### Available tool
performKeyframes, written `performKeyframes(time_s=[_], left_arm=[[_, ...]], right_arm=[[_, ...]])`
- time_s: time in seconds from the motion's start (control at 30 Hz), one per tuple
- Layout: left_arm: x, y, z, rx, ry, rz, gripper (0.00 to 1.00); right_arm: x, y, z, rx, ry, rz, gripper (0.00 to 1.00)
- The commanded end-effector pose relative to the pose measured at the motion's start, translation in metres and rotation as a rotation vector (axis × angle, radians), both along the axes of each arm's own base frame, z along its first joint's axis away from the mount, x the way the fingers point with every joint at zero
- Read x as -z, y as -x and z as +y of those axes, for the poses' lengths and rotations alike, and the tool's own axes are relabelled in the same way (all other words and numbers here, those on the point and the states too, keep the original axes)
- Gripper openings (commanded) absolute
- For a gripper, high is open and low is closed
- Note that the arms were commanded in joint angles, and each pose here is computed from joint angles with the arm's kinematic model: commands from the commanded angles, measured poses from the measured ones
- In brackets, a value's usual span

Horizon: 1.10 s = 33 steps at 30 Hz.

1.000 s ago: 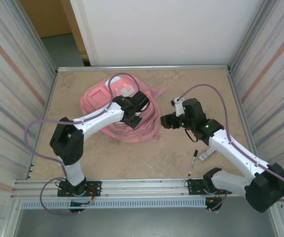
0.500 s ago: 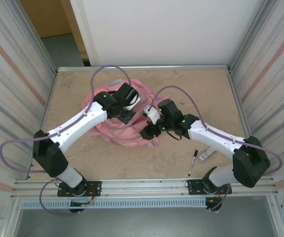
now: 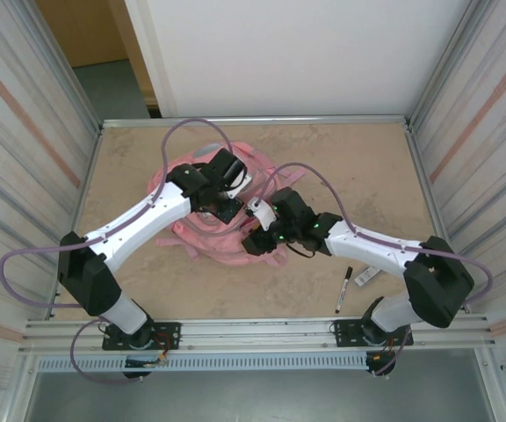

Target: Pack the student bag

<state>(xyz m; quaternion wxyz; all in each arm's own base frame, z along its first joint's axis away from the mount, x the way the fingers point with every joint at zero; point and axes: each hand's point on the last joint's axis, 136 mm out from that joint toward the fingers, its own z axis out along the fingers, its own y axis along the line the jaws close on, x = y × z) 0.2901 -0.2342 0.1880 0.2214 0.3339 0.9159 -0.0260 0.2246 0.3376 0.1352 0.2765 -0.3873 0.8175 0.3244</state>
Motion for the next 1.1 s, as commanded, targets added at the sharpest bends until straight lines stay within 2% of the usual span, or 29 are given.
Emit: performKeyframes(time_s=[0.0,0.1,0.2,0.3,0.6,0.63,0.7,0.73,0.83,0.9,1.07], left_arm=[[-0.033,0.001,-0.007,-0.007,0.129,-0.064,0.00],[-0.030,0.001,-0.008,-0.018,0.138,-0.059,0.00],[-0.027,0.002,-0.006,-0.033,0.147,-0.053,0.00],[-0.020,0.002,-0.003,-0.041,0.148,-0.058,0.00],[0.016,0.000,0.008,-0.056,0.112,-0.010,0.00],[0.019,0.000,0.003,-0.043,0.129,0.003,0.09],[0.021,0.003,-0.008,-0.004,0.180,0.020,0.52],[0.020,0.005,-0.014,0.018,0.213,0.026,0.61],[0.003,0.022,-0.028,0.115,0.348,0.009,0.76],[-0.008,0.039,-0.036,0.221,0.445,-0.023,0.81],[-0.016,0.068,-0.038,0.422,0.541,-0.167,0.76]], right_arm=[[-0.012,-0.008,0.018,0.017,-0.039,-0.011,0.45],[-0.009,-0.016,0.020,0.061,-0.033,-0.025,0.33],[-0.010,-0.023,0.016,0.119,-0.027,-0.037,0.12],[-0.009,-0.026,0.008,0.167,-0.030,-0.061,0.01],[-0.008,-0.017,-0.022,0.173,0.046,-0.114,0.00],[-0.007,-0.016,-0.023,0.165,0.051,-0.113,0.00],[-0.006,-0.013,-0.021,0.142,0.041,-0.122,0.00],[-0.004,-0.014,-0.021,0.143,0.034,-0.126,0.00],[-0.006,-0.020,-0.026,0.192,0.055,-0.130,0.00],[-0.006,-0.023,-0.030,0.213,0.058,-0.135,0.00],[-0.012,-0.016,-0.030,0.174,-0.018,-0.103,0.00]])
